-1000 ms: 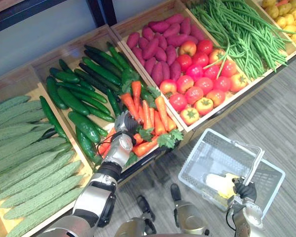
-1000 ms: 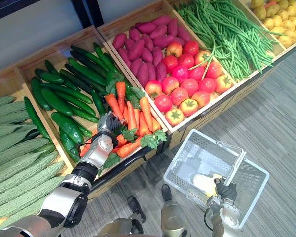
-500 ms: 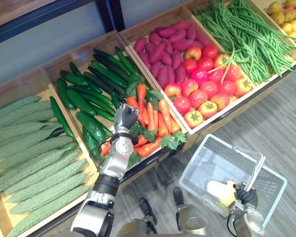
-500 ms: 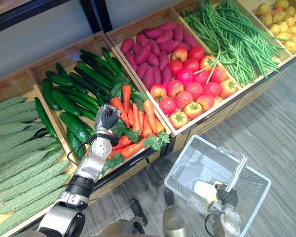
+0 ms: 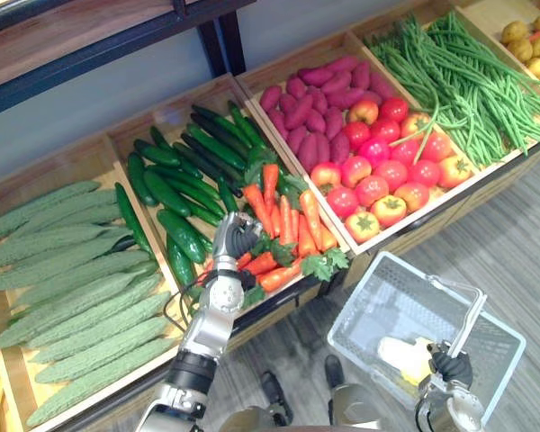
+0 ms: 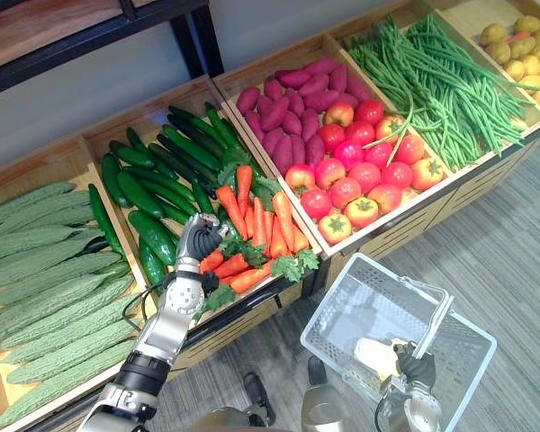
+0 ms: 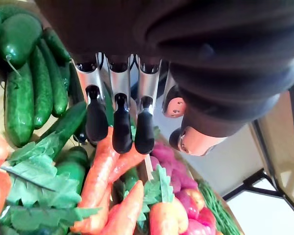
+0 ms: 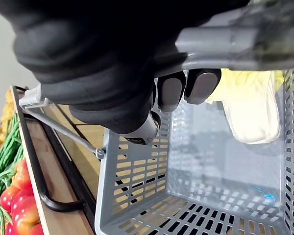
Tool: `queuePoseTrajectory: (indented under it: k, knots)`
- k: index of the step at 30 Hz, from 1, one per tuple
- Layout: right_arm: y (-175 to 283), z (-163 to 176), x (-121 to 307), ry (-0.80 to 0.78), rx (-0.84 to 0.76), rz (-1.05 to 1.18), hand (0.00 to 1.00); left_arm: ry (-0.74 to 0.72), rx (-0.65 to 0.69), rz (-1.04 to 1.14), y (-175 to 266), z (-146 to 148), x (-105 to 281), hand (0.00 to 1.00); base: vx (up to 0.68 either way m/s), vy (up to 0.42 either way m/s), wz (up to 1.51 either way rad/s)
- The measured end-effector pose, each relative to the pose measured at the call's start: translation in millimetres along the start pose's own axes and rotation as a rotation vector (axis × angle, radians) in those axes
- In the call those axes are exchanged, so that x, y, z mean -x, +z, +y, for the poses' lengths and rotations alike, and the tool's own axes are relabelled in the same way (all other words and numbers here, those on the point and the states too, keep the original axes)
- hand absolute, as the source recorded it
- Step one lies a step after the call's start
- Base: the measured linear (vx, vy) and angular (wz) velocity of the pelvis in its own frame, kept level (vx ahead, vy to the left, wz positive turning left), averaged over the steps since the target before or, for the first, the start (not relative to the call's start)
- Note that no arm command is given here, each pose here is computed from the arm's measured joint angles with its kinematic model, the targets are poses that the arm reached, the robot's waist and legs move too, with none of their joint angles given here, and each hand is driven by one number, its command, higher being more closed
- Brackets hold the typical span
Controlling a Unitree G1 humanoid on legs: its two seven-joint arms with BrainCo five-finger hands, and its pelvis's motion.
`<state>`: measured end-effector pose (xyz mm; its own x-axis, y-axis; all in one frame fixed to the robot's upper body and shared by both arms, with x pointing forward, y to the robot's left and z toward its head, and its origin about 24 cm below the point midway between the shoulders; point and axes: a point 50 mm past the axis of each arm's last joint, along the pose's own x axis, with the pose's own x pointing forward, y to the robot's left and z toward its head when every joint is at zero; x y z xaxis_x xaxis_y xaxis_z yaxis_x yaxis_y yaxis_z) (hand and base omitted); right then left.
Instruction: Pick vegetable in the basket
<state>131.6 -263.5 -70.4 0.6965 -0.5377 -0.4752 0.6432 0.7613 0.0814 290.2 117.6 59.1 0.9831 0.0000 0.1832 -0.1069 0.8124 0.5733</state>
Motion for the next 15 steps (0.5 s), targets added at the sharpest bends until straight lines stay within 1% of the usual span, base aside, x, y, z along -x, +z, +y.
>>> queuePoseTrajectory:
  k: [6,9,10,14,15]
  knots:
    - [-8.4,-3.6,1.9,-0.010,0.007,0.035,1.00,-0.074,-0.052,-0.004,-11.4,0.1,9.6,0.00,-0.01,-0.007,0.06]
    - [-13.8,-3.8,2.1,-0.013,0.011,0.058,1.00,-0.119,-0.117,0.011,-21.5,1.0,15.3,0.00,-0.03,-0.016,0.12]
    - [-14.4,-2.6,2.1,-0.008,0.011,0.060,1.00,-0.140,-0.161,0.003,-23.6,-0.5,16.4,0.00,-0.03,-0.016,0.09]
    - [-13.4,-1.6,1.3,-0.007,0.011,0.056,1.00,-0.242,-0.266,0.028,-37.8,-13.8,23.6,0.00,-0.01,-0.004,-0.01]
    - [-13.1,-1.6,1.1,-0.007,0.010,0.055,1.00,-0.252,-0.275,0.028,-38.7,-15.4,24.4,0.00,0.00,-0.001,-0.04]
